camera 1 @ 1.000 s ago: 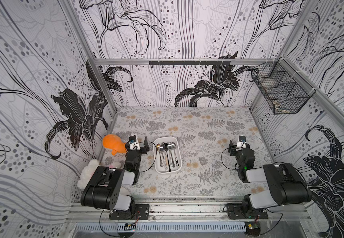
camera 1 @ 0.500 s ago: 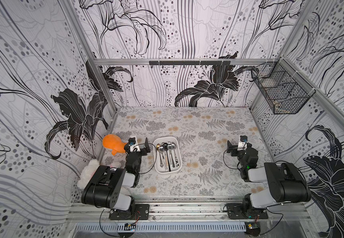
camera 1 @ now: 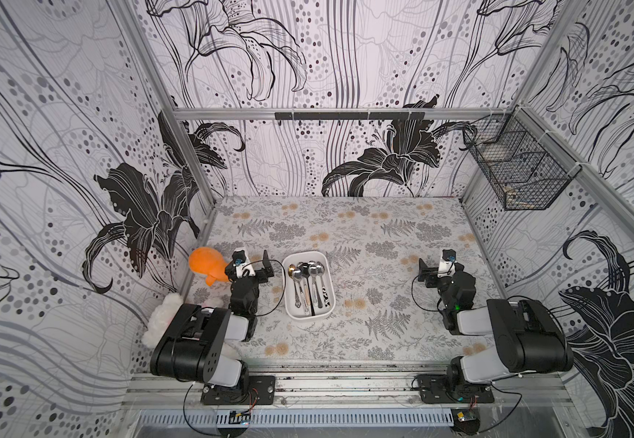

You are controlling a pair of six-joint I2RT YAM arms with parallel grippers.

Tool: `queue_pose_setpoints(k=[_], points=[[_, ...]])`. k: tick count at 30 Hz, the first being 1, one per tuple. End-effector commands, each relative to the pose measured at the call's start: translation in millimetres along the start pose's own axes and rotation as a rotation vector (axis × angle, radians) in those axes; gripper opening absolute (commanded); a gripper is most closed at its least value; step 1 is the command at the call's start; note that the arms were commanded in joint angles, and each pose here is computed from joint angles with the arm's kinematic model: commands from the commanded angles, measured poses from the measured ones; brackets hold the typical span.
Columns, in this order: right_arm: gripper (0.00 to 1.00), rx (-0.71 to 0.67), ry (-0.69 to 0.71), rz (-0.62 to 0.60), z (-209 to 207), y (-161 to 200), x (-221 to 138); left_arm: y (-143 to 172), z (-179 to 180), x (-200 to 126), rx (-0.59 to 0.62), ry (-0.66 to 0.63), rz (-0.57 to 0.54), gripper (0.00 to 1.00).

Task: Put the spoon into the storage box
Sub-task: Reset both arms

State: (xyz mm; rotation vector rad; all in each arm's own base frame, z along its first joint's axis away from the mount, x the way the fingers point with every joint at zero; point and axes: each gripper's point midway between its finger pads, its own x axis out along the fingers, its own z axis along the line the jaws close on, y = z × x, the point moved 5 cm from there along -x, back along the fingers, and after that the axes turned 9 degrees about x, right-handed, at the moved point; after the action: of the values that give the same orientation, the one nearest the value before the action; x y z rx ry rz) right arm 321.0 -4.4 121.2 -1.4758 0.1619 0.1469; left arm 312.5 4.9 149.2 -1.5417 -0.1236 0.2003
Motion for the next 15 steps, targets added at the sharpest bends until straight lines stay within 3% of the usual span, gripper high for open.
queue_pose_setpoints(k=[1,15], points=[[0.97,0.001,-0.010,-0.016,0.8,-5.3,2.9,-5.5,2.1,3.0,-0.018,-0.017,-0.022,0.98],[0.97,0.001,-0.010,-0.011,0.8,-5.3,4.1,-5.5,2.1,3.0,-0.018,-0.017,-0.023,0.98]])
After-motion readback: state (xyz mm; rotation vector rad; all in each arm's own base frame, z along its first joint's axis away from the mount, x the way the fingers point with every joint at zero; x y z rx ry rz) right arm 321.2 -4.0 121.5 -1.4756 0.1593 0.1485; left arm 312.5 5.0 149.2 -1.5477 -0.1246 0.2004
